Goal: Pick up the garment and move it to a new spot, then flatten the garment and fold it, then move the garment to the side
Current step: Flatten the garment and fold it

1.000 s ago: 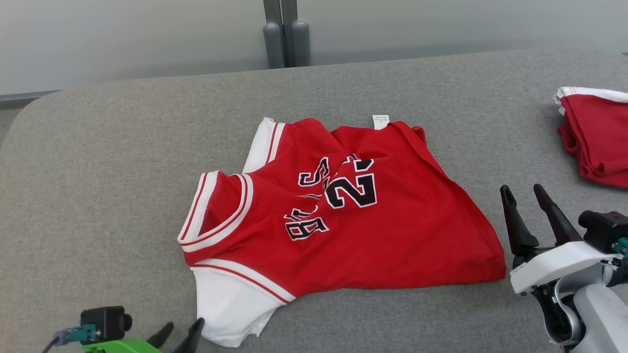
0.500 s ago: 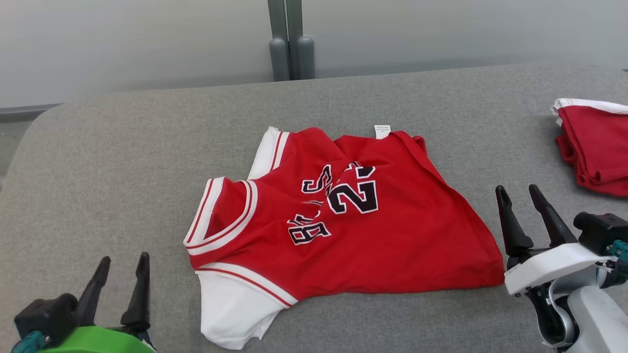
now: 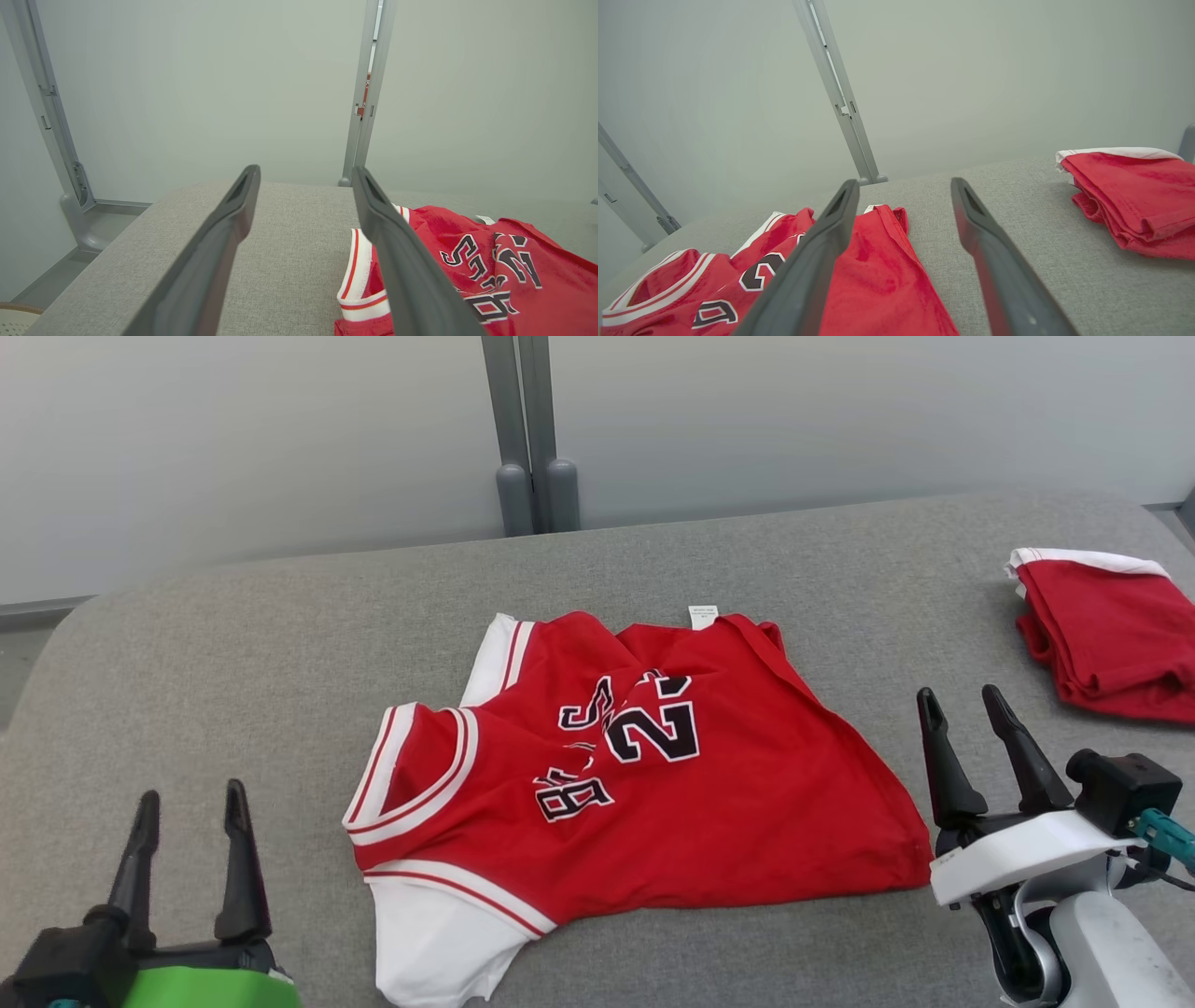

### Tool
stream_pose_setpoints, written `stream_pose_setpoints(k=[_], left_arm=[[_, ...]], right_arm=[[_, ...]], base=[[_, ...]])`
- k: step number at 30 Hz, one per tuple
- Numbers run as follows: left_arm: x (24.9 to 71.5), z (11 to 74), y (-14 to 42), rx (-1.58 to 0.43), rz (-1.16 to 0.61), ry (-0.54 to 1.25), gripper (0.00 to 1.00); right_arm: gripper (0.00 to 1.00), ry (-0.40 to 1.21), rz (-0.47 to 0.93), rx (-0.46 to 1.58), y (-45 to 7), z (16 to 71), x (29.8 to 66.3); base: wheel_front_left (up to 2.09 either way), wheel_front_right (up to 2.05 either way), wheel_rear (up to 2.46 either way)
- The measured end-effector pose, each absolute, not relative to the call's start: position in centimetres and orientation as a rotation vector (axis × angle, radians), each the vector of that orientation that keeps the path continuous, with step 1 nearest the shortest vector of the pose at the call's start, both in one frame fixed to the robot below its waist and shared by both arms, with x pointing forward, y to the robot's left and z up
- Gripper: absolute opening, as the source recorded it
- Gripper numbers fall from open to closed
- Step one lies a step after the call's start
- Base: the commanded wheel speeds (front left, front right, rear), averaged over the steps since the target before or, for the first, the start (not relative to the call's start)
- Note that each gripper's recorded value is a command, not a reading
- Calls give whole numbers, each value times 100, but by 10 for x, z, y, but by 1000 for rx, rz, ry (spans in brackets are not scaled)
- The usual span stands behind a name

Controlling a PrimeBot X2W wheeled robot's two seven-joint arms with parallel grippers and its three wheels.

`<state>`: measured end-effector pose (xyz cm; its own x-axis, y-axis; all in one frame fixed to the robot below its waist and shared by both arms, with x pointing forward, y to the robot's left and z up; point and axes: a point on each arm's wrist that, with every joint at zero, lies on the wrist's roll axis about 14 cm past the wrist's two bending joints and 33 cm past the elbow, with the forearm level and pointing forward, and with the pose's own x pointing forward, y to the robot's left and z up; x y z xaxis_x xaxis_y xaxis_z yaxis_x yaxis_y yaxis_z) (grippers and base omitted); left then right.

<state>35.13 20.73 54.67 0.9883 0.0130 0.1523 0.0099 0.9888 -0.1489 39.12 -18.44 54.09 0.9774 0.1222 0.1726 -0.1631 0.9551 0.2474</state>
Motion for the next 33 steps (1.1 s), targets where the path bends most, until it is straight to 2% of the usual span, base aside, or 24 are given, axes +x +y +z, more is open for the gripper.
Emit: stream_pose_setpoints(k=[22, 29, 31, 33], left_arm=[[350, 519, 204, -120, -11, -99, 100], [351, 516, 200, -133, -38, -87, 100], [350, 522, 196, -162, -67, -106, 100], [345, 510, 192, -173, -102, -26, 100]], right_arm=[[100, -149, 158, 224, -177, 537, 392], [100, -140, 113, 174, -204, 535, 394], [100, -94, 118, 152, -212, 526, 391], [100, -9, 136, 169, -213, 510, 385]], base=[[0, 0, 0], [0, 0, 0], [0, 0, 0], [0, 0, 0]])
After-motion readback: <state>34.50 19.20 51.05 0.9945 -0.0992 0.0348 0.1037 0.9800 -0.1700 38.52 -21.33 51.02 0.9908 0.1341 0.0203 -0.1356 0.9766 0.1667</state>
